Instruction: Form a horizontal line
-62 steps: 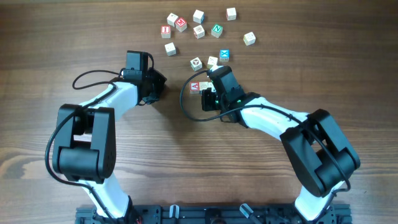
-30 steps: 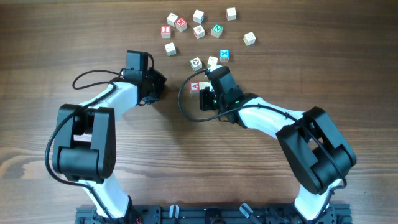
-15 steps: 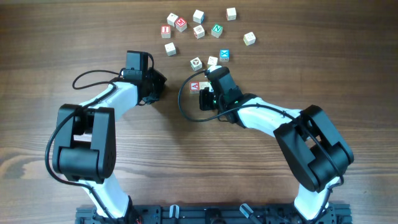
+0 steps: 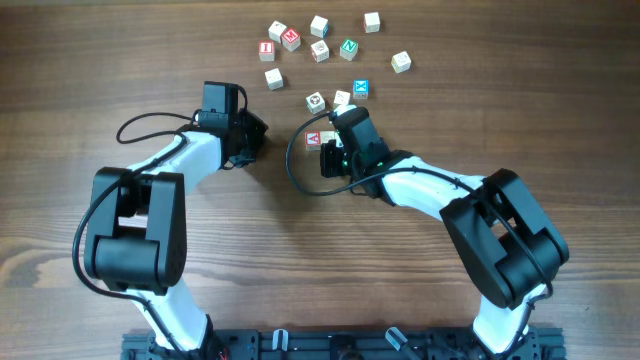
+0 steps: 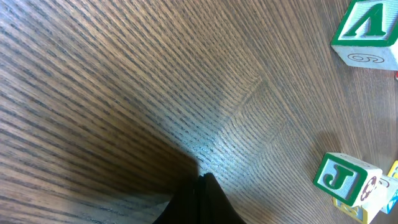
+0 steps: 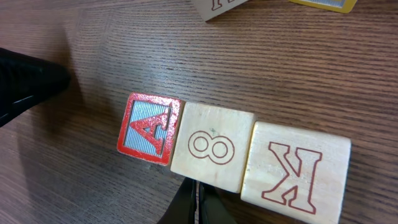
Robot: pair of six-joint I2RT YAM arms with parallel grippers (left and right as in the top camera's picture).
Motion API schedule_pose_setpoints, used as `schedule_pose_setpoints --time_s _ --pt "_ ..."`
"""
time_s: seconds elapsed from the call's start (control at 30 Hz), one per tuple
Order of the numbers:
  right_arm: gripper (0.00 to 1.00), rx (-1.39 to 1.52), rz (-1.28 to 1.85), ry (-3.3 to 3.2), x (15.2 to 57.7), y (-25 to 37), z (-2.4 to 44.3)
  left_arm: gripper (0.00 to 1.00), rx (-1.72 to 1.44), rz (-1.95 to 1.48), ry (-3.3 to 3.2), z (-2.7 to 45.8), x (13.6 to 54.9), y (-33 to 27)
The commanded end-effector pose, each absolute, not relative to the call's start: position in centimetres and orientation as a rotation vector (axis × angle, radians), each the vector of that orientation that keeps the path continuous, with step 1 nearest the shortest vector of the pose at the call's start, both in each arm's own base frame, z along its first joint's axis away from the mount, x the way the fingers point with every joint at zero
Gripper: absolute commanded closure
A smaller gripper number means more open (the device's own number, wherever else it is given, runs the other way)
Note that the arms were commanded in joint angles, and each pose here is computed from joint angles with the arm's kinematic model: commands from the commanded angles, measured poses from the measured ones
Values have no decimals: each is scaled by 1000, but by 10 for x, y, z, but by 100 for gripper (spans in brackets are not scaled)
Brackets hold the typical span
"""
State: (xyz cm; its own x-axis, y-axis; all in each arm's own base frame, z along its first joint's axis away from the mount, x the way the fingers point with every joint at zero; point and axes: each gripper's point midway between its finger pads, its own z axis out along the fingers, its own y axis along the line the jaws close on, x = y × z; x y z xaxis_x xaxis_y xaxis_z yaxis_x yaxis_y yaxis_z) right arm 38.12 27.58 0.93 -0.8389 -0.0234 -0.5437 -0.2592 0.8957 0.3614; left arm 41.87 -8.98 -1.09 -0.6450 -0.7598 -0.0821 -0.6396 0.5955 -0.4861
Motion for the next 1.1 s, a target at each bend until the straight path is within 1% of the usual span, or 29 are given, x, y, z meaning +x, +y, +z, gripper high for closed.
schedule_pose_setpoints --time_s 0.0,0.23,0.47,0.6,1.07 --pt "95 -240 577 2517 381 281 6 94 -1290 -262 2719 -89 351 -59" --pt "95 -234 544 2557 375 275 3 94 -1287 -257 2718 -89 351 -58" --pt "95 -176 479 2580 375 264 1 94 -1287 -228 2715 -89 350 -55" --pt "95 -92 428 2599 375 255 -3 94 -1287 -217 2713 -89 349 -53" --pt "95 14 347 2612 374 240 -1 93 -1289 -193 2711 -90 348 -51"
